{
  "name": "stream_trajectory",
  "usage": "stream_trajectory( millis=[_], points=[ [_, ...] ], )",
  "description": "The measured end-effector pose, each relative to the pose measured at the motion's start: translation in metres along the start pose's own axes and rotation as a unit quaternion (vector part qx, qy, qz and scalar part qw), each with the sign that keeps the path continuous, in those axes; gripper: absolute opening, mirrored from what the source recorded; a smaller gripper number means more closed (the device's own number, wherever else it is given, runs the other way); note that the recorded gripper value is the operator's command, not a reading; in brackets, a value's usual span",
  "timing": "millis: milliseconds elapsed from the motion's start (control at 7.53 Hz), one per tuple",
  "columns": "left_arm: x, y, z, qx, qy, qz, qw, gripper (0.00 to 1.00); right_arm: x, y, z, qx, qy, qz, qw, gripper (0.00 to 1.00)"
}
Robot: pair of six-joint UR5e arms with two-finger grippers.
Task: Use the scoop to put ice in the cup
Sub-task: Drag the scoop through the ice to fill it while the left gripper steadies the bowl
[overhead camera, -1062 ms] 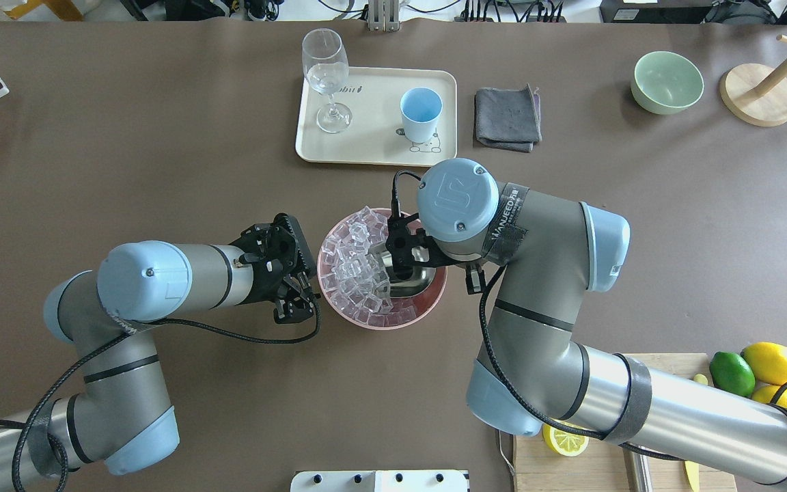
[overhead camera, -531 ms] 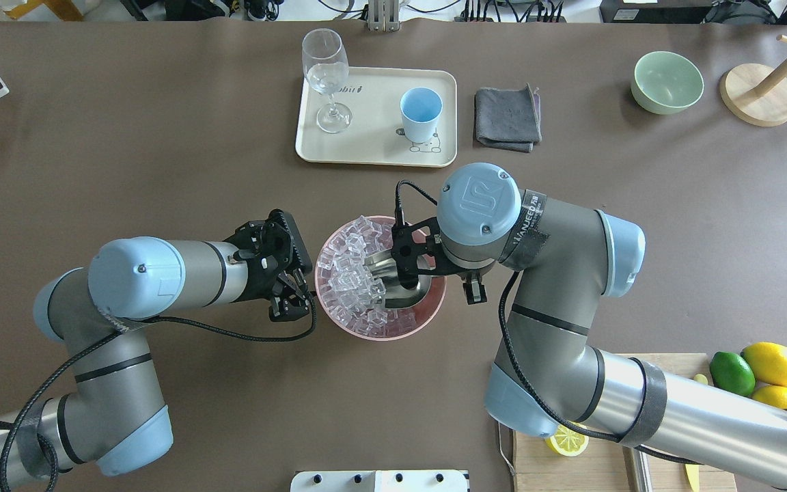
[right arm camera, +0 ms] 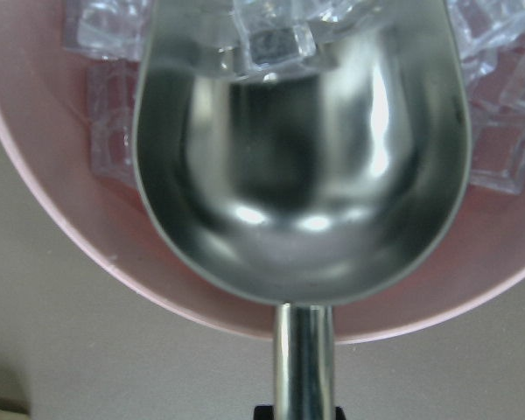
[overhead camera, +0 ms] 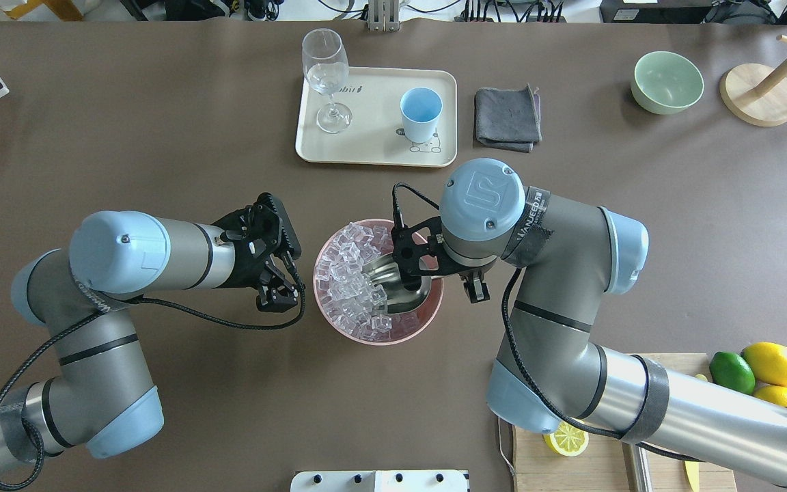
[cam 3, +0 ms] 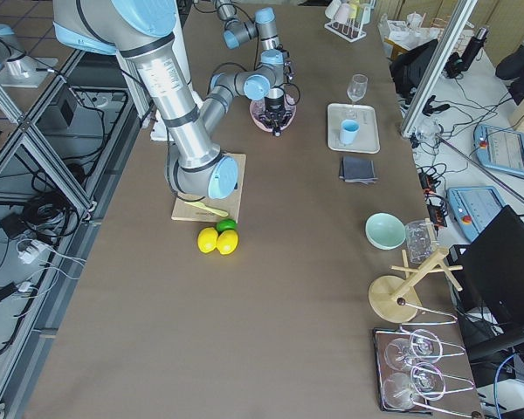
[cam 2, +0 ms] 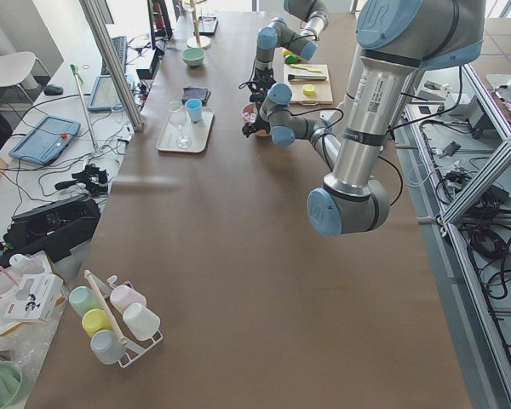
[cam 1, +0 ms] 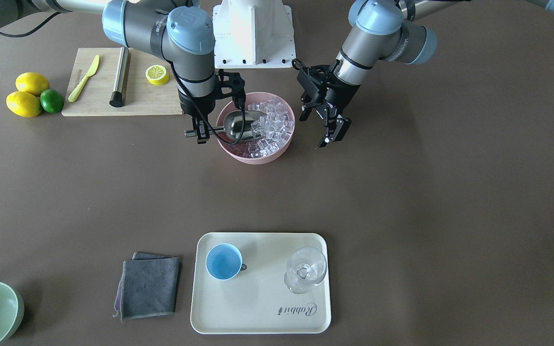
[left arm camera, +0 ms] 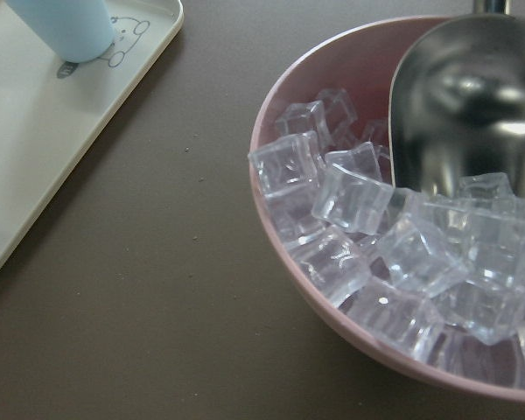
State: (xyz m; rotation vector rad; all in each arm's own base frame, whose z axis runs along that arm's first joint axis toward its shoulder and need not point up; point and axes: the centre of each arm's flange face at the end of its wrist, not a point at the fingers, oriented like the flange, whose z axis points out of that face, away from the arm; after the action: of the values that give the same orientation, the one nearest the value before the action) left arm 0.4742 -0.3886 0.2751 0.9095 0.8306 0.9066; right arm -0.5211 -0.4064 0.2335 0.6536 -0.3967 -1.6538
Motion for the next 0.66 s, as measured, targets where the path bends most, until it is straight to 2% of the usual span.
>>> stream_trajectory(
  millis=[398, 664],
  points=[
    [-0.0088, 0.0002, -0.0074, -0.008, 0.006, -0.006, 0.9999, 0.98, 0.0089, 0.0083, -0.0067, 0.015, -0.010, -0.006, 0.9998, 0.00],
    [-0.0093, 0.0003, -0.0098, -0.009, 0.006, -0.006, 0.9999, 0.98, 0.0100, 0.0086, -0.0075, 0.029, -0.004, -0.012, 0.9995, 0.00]
  ],
)
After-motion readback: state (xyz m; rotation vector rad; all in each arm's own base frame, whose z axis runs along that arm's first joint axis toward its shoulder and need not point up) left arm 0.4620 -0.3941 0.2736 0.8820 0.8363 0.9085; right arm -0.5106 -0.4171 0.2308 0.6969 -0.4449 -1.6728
